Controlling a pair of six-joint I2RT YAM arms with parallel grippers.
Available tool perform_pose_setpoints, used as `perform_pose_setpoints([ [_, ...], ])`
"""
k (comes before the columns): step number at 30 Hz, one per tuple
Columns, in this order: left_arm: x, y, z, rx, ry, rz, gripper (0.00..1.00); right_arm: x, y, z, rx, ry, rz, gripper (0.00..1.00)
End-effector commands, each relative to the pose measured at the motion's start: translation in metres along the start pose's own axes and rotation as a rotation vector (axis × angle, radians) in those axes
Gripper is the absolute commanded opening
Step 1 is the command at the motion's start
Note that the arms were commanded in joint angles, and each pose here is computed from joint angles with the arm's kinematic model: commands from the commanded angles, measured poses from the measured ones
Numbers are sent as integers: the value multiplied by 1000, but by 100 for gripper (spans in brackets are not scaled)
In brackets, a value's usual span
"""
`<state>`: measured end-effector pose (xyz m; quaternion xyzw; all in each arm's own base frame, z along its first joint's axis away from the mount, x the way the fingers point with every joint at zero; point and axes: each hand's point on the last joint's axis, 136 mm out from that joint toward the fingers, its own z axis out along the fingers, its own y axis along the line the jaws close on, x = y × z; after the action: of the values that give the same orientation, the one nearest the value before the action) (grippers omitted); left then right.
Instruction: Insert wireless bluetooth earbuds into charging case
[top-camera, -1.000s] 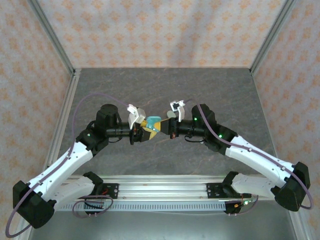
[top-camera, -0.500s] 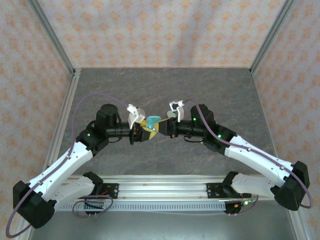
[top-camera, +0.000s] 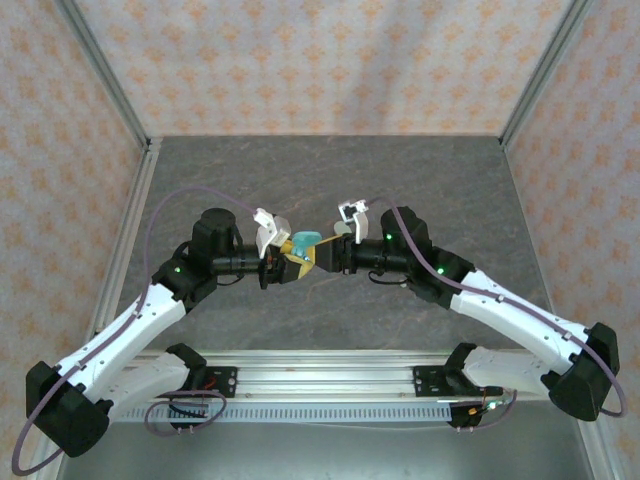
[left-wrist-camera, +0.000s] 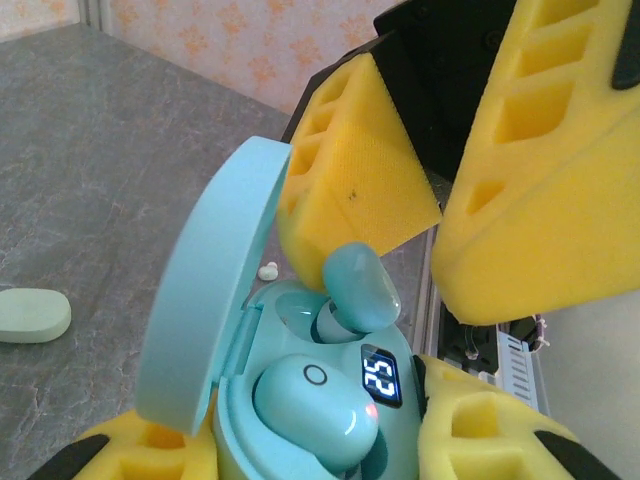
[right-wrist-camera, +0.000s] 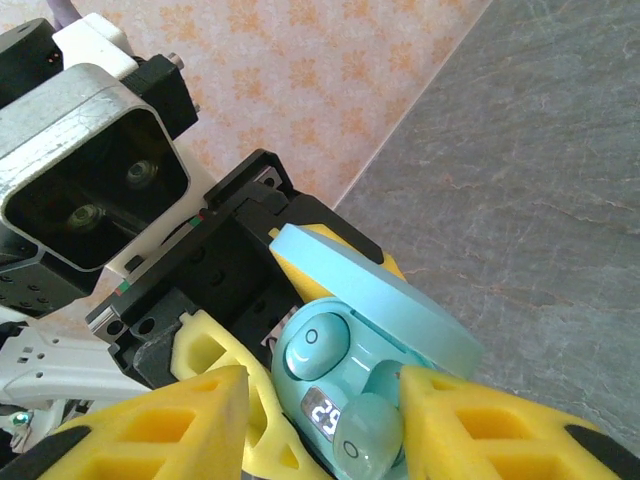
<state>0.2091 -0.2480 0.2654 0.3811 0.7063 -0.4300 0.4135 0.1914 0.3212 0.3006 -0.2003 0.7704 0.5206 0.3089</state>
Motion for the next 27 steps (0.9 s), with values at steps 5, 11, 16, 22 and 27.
perform_pose_setpoints([
  [5,-13,-9,-3,39,-51,39,17,-13,2,-6,50,-22,-14,45],
  [11,-12,-8,-3,32,-49,38,17,-16,4,-11,66,-18,-16,46],
  [16,-12,-6,-3,24,-48,38,17,-23,7,-28,113,-48,-41,48],
  [22,-13,-4,-1,22,-51,35,17,-21,8,-38,122,-60,-24,37],
  [27,-14,-4,0,27,-52,33,17,-12,6,-27,98,-24,17,18],
])
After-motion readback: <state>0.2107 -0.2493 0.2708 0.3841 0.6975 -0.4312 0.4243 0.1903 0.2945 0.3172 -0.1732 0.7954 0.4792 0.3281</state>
